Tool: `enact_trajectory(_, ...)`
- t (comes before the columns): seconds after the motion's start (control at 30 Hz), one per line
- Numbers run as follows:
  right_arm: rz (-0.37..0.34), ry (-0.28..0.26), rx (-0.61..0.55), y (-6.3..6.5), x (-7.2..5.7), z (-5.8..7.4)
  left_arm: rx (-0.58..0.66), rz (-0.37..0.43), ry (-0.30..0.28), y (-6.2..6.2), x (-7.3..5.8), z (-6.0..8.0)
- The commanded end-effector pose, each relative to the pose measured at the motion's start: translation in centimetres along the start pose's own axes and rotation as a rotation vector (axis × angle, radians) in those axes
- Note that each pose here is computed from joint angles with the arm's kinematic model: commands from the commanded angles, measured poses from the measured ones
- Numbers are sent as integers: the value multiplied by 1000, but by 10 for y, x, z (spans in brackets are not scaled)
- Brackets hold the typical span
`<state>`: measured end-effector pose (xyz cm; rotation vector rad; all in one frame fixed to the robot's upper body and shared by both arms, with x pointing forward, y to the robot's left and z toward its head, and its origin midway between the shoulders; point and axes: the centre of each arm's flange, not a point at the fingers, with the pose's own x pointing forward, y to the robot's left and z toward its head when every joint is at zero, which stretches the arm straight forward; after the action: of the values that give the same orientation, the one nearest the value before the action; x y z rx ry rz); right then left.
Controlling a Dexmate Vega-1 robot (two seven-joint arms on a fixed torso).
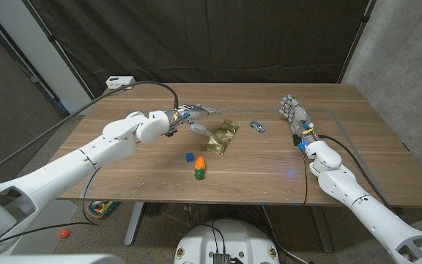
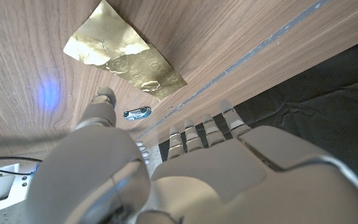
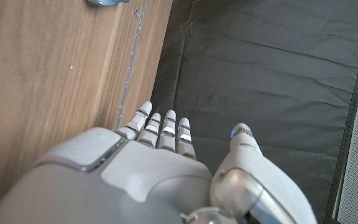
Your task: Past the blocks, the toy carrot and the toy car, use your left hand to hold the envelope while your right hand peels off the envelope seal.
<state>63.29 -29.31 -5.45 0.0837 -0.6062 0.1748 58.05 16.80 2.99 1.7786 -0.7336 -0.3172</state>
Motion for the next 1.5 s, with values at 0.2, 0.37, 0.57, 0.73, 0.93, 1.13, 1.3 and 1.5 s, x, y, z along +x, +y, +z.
enact_trajectory(0.2,-7,2,5,-2,0,-2,96,-102,3,-10,11,9)
enact_trajectory(0.37,-9,6,9,-1,1,-3,106,-124,8,-13,13,8)
enact_trajectory(0.57,-5,5,4,-1,2,-4,117,-145,10,-16,16,9)
enact_trajectory(0.73,-12,8,13,-1,3,-4,126,-170,8,-20,19,9)
enact_trajectory(0.93,-8,6,11,-1,6,-5,135,-188,8,-22,24,7)
enact_trajectory(1.13,-15,9,18,-1,7,-6,153,-190,-6,-26,27,7)
enact_trajectory(1.3,-11,8,15,-2,9,-7,173,-189,-20,-29,30,10)
enact_trajectory(1.5,-11,9,19,-3,11,-8,189,-175,-30,-31,31,13)
